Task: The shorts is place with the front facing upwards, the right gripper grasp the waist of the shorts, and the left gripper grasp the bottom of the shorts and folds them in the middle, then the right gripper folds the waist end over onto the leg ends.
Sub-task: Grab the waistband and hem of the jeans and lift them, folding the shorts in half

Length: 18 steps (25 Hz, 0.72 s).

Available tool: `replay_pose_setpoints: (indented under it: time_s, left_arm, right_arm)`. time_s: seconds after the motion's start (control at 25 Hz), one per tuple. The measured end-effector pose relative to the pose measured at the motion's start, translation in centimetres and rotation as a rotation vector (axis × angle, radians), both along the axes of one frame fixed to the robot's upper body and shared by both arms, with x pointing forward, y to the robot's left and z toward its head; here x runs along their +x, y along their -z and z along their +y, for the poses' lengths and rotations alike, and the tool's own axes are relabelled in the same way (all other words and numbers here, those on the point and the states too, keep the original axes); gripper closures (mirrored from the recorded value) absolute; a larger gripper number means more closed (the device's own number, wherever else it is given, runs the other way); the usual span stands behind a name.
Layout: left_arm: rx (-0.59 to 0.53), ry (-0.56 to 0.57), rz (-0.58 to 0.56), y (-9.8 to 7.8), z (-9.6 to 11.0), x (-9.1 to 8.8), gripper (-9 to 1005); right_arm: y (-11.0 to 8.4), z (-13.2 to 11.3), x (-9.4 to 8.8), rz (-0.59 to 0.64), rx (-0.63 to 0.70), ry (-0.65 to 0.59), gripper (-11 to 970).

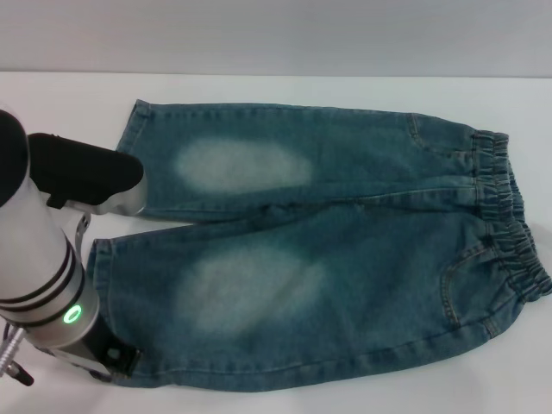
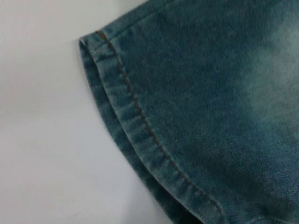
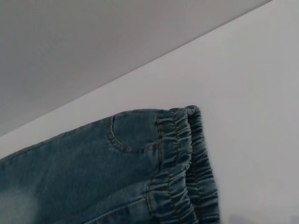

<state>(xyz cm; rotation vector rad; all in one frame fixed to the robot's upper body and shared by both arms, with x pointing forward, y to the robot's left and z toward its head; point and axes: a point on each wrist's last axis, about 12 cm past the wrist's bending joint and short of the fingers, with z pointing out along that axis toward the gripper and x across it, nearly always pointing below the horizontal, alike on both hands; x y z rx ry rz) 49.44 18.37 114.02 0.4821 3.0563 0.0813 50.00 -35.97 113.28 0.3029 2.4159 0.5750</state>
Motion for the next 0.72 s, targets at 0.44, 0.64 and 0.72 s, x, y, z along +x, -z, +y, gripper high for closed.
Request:
replay_pose_setpoints:
  time_s: [0.44,0.64,0.72]
  left_arm:
    - [0.002,0.013,-0.061,-1.3,0.0,0.0,968]
    - [-0.006,0.025,-0.085,-1.7,0.1,0.0,968]
    - [-0.008,0.029,-0.087,-1.7,0.1,0.1,968]
  right_arm:
    - [0.9,0.1,-0.7,0.026,0.033,0.009,192]
    - [2.1,0.0,-1.4,0.047,0.093,0.021,191]
    - [2.5,0.0,-1.6,0.051,0.109,0.024,191]
